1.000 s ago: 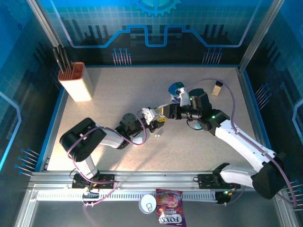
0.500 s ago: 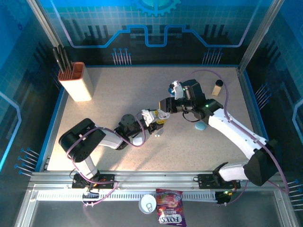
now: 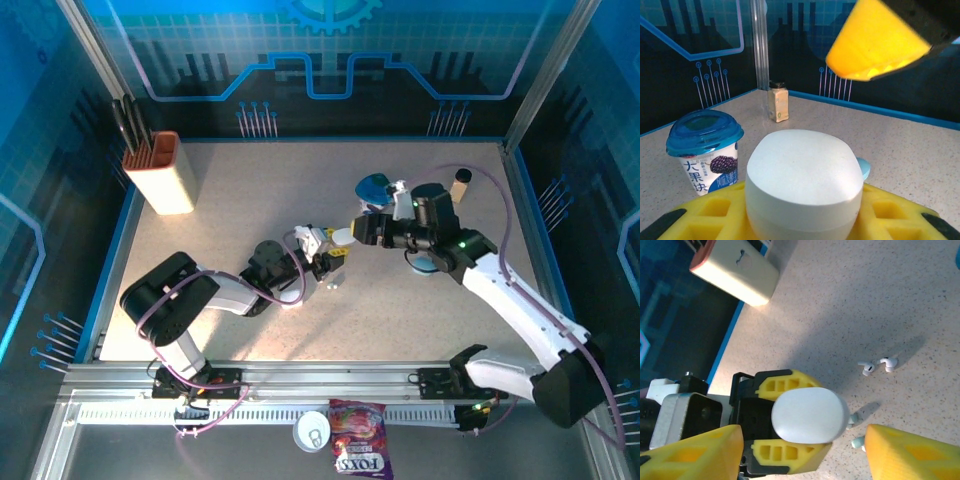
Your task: Insert wireless bluetooth earbuds into charging case
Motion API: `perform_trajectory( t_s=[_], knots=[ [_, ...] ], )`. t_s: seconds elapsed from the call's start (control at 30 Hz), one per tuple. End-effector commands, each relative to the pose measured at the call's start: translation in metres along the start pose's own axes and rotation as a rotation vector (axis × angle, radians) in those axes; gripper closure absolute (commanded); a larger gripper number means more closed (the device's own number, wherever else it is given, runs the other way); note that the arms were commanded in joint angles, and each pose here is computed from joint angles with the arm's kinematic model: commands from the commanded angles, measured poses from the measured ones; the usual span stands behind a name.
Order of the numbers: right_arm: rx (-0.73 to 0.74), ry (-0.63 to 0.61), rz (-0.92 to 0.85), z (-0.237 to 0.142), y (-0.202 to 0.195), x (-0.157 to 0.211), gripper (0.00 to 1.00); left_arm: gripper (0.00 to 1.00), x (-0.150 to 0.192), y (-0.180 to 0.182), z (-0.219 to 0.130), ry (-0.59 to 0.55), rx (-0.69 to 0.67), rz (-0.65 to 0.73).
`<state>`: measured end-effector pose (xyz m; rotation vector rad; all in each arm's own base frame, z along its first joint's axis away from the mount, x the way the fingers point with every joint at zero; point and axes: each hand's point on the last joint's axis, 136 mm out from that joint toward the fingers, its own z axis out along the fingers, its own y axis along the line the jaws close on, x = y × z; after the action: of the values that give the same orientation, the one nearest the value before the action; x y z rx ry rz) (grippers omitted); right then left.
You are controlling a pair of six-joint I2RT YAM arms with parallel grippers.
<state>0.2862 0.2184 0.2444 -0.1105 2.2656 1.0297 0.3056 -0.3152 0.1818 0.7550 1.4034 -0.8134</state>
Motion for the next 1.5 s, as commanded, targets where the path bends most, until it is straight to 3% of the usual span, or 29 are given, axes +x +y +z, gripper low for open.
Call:
perform_trajectory(
  t_s=[0.0,0.2,0.43,0.63,0.8,0.97,1.03,1.1,1.37,1.47],
  knots=[
    [-0.138,-0.015,0.132,-0.005,0.01,-0.002,0.29,0.61,-0.042,-0.007,0.0,-0.134,0.053,-0.022],
    [-0.264,0.053,0.251,0.006,0.01,0.017,0.26,0.61,-0.053,-0.016,0.002,-0.158,0.113,-0.034],
    [-0.394,0.047,0.327,0.018,0.018,0.012,0.36,0.61,-0.055,-0.022,0.003,-0.159,0.154,-0.036],
    [-0.402,0.061,0.34,0.023,0.017,0.012,0.59,0.6,-0.052,-0.023,0.003,-0.152,0.163,-0.039],
    [-0.392,0.055,0.346,0.024,0.013,0.011,0.85,0.57,-0.048,-0.023,0.003,-0.143,0.159,-0.04],
    [-0.369,0.039,0.342,0.025,0.006,0.01,0.91,0.4,-0.047,-0.019,0.002,-0.143,0.133,-0.02],
    [-0.344,0.023,0.336,0.025,-0.003,0.01,0.9,0.24,-0.045,-0.015,0.0,-0.137,0.112,-0.019],
    [-0.266,0.019,0.352,0.025,-0.026,0.016,0.9,0.15,-0.038,-0.012,-0.002,-0.107,0.098,-0.024],
    [0.202,0.001,0.402,0.0,-0.138,0.067,0.9,0.01,0.002,-0.019,-0.018,0.141,0.115,-0.029],
    [0.276,0.013,0.473,-0.013,-0.167,0.096,0.9,0.01,0.013,-0.032,-0.028,0.221,0.175,-0.033]
  ],
)
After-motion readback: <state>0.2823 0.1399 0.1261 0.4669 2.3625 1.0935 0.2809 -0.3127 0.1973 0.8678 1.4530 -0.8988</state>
